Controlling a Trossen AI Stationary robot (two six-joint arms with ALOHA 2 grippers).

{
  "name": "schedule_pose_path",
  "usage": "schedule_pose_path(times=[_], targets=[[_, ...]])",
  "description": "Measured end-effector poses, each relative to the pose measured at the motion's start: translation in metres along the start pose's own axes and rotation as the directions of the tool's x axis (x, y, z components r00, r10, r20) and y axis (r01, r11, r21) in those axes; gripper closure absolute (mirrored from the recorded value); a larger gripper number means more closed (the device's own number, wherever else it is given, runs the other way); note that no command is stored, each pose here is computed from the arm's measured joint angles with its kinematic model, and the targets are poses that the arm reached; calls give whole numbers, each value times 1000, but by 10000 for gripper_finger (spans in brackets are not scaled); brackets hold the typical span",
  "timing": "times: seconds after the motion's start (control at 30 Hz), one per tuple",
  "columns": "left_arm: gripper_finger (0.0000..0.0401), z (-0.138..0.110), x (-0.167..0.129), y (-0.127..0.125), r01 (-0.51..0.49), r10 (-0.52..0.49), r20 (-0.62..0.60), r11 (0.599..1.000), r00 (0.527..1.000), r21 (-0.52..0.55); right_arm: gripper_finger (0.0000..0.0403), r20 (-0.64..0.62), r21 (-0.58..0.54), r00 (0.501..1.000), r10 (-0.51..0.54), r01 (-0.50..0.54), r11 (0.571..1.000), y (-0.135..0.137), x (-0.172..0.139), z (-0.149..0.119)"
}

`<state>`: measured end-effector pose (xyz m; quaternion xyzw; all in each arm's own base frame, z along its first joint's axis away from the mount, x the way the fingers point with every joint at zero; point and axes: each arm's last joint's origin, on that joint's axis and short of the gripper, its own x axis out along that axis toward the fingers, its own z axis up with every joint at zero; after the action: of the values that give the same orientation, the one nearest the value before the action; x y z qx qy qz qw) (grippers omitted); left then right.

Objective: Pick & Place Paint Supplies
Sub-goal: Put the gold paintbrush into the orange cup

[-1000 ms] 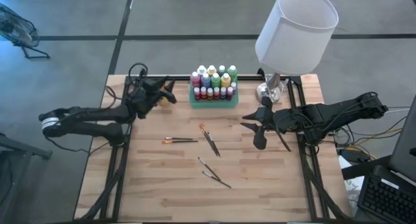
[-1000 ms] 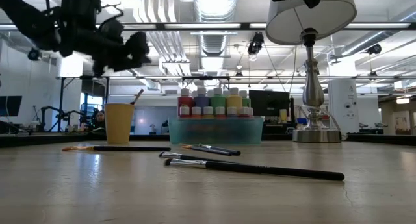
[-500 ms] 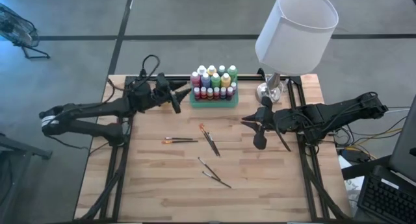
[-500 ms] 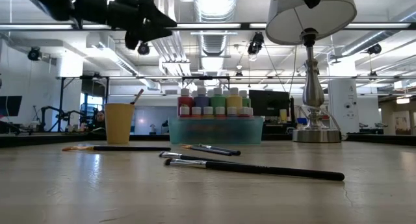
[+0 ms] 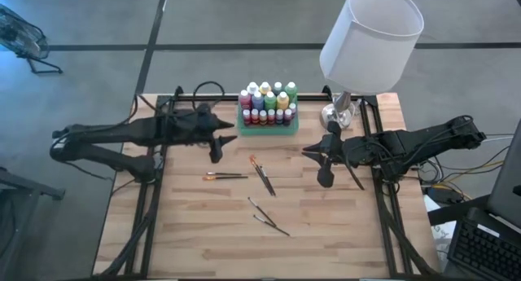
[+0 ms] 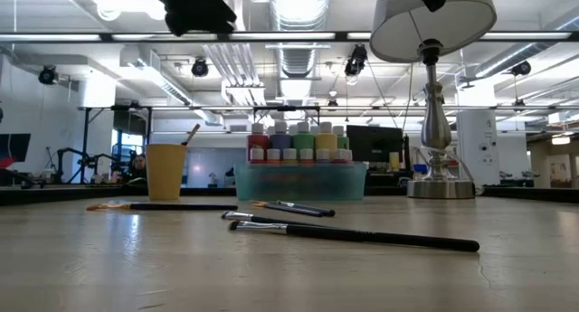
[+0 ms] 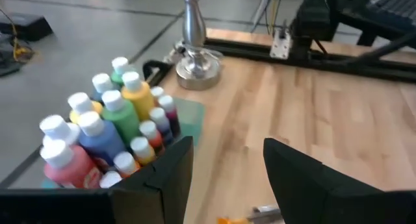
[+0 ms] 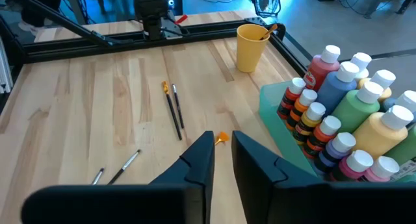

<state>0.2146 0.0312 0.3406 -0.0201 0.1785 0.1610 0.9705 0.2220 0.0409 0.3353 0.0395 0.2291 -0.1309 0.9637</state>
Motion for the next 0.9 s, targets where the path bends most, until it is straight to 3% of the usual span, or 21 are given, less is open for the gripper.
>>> schedule_pose_path(times=[0.27, 0.53, 0.9], targets=[[209, -18, -16, -28, -3, 0, -214, 1000, 977, -12, 328, 0, 0, 1000, 0, 0, 1000, 0, 0, 0], [208, -50, -31, -44, -44, -1, -481, 996, 877, -82, 300, 0, 0, 1000, 0, 0, 1000, 0, 0, 0], [208, -103, -29, -55, -62, 20, -630, 997, 776, -44, 266, -1, 0, 1000, 0, 0, 1000, 0, 0, 0]])
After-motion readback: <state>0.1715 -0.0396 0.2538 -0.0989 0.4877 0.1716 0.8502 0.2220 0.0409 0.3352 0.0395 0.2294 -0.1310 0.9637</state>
